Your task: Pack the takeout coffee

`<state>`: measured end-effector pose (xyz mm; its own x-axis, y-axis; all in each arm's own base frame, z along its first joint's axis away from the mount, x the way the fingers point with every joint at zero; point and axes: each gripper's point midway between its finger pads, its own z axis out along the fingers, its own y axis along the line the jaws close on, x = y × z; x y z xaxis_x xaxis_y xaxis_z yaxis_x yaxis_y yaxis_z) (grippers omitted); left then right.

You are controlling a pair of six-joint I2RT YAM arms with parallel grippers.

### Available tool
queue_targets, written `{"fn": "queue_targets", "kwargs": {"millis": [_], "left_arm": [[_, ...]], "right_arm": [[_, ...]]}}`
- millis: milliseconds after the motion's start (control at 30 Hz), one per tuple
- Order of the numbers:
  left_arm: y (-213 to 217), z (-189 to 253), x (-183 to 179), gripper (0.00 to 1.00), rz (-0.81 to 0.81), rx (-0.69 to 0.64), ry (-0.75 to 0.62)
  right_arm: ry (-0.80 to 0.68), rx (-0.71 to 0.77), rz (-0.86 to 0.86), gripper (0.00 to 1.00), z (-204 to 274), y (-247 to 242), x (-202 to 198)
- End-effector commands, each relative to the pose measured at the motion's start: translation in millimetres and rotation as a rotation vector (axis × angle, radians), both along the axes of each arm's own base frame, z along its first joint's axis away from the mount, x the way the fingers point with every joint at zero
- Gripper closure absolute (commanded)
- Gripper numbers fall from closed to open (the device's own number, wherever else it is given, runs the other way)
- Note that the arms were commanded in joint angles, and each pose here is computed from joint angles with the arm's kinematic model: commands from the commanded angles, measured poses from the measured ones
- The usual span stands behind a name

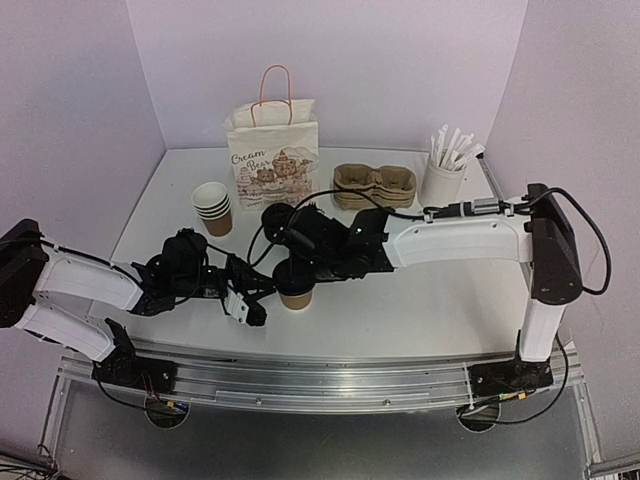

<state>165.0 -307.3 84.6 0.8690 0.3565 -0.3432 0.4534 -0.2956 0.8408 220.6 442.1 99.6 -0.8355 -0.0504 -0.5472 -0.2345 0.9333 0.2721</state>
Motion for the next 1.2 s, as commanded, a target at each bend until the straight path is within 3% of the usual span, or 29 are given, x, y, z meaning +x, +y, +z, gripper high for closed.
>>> {"fn": "queue_targets", "kwargs": {"millis": [0, 167, 333, 700, 1000, 1167], "left_arm": [[43.6, -84.2, -49.4, 0.86, -0.034, 0.287, 0.288], [31.4, -61.8, -33.2, 0.83, 0.004, 0.231, 0.241], [18.6, -30.3, -24.8, 0.70, 0.027, 0.142, 0.233], [10.1, 5.6, -17.0, 0.64, 0.052, 0.041, 0.202], [1.3, 36.7, -7.2, 0.54, 0.087, -0.033, 0.210], [3.3, 46.1, -14.8, 0.49, 0.073, -0.038, 0.251]], "right_arm": [[0.100, -0.149, 0.063, 0.72, -48.2, -16.7, -22.0], [0.037, -0.123, 0.121, 0.71, -21.6, -3.2, -14.2], [-0.018, -0.120, 0.153, 0.69, -3.4, 2.1, -2.2], [-0.037, -0.095, 0.203, 0.66, 12.5, 14.2, 13.0], [-0.005, -0.063, 0.231, 0.57, 16.5, 16.5, 24.6], [-0.012, -0.001, 0.295, 0.46, 40.8, 31.4, 29.5]]}}
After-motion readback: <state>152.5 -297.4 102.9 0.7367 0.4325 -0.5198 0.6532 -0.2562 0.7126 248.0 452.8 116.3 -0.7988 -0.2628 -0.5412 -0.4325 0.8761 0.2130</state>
